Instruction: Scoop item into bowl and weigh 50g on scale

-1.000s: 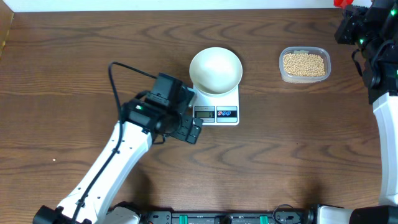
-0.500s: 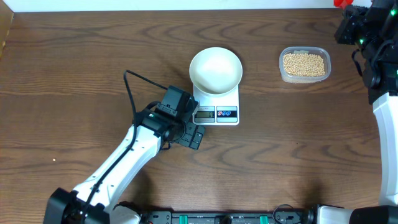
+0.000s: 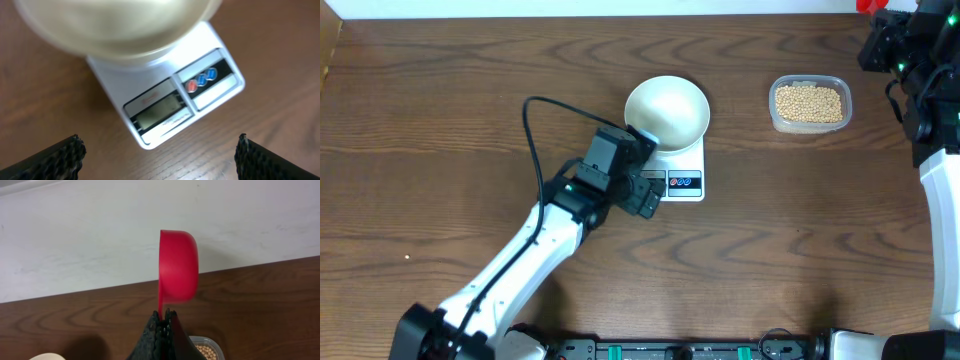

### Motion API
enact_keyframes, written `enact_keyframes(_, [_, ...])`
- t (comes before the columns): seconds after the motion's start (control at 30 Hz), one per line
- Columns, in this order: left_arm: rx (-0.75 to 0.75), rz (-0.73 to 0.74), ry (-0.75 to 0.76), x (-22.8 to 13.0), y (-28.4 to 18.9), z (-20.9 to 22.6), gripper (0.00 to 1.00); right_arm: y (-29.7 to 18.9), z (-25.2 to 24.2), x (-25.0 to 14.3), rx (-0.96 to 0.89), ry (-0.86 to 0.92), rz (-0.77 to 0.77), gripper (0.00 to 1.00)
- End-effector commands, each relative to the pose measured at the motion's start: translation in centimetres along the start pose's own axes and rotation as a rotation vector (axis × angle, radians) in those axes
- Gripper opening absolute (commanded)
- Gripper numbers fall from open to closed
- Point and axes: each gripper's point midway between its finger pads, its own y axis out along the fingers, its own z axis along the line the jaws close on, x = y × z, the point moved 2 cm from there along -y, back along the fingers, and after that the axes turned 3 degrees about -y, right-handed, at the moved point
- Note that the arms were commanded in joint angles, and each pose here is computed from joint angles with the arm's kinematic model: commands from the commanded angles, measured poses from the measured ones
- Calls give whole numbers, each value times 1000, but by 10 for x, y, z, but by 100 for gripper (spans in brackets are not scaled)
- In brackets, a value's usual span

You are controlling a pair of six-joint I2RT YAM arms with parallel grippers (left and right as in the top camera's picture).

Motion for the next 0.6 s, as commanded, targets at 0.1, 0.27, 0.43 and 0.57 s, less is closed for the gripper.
enact_keyframes(0.1, [-45,-102,256,14,-35,-32,98,-2,0,8,1,-9,-19,1])
enact_keyframes(0.27, [79,-94,-22,7,-46,-12,98,-1,0,8,1,-9,-18,1])
enact_keyframes(0.43, [86,-67,-36,-8,-41,-13,98,1,-1,6,0,-8,-13,1])
enact_keyframes(0.57, [75,-50,-96,-24,-29,-18,98,1,-1,6,1,-17,-11,1])
